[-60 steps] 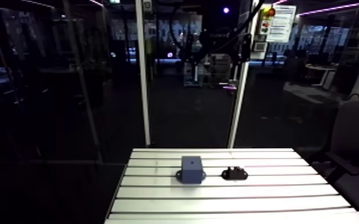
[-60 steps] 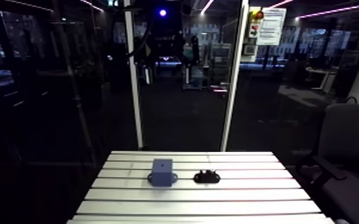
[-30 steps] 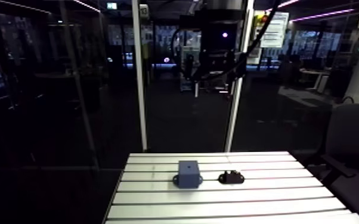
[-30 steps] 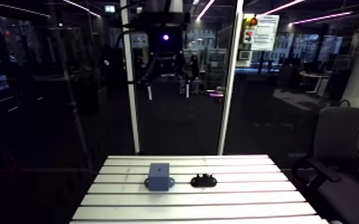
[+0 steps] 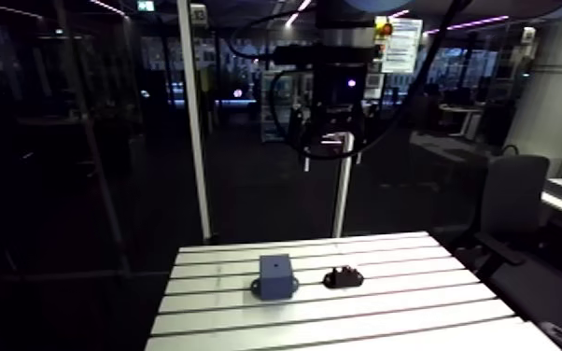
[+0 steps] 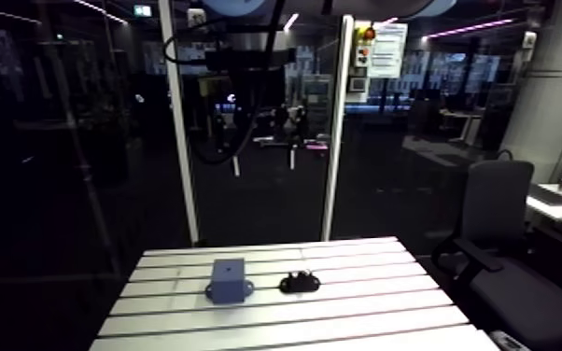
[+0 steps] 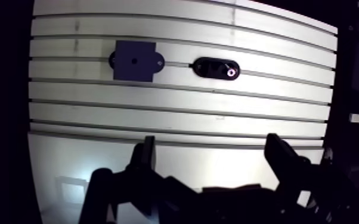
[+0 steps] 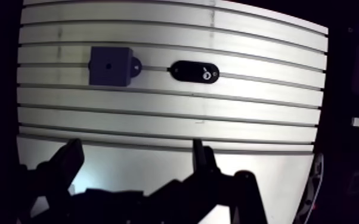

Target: Pick up the M10 bolt and insert it into the hole until fully seated.

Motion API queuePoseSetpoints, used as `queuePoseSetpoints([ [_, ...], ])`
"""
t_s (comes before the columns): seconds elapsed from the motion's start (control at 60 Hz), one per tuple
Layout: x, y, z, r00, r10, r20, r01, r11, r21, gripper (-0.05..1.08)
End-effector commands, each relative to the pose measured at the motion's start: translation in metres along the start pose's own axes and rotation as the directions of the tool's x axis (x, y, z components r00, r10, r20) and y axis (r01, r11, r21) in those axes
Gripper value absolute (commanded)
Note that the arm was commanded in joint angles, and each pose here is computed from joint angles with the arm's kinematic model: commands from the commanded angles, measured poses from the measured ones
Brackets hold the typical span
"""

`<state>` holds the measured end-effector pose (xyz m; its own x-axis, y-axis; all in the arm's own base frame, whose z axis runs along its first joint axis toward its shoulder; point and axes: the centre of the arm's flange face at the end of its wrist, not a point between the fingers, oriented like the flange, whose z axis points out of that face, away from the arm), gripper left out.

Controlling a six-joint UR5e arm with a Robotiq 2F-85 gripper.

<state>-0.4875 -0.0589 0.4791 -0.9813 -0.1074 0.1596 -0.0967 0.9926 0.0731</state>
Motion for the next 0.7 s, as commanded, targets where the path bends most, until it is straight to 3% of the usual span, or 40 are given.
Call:
queuePoseSetpoints([
  [0.017, -0.002, 0.030, 0.019, 0.999, 0.037, 0.002, -0.037, 0.999, -0.009, 0.01],
  [0.4, -0.008, 0.034, 0.053, 0.998, 0.052, -0.019, -0.052, 0.999, -0.013, 0.01],
  [0.7, 0.000, 0.045, 0.093, 0.997, 0.071, -0.017, -0.072, 0.997, -0.005, 0.01],
])
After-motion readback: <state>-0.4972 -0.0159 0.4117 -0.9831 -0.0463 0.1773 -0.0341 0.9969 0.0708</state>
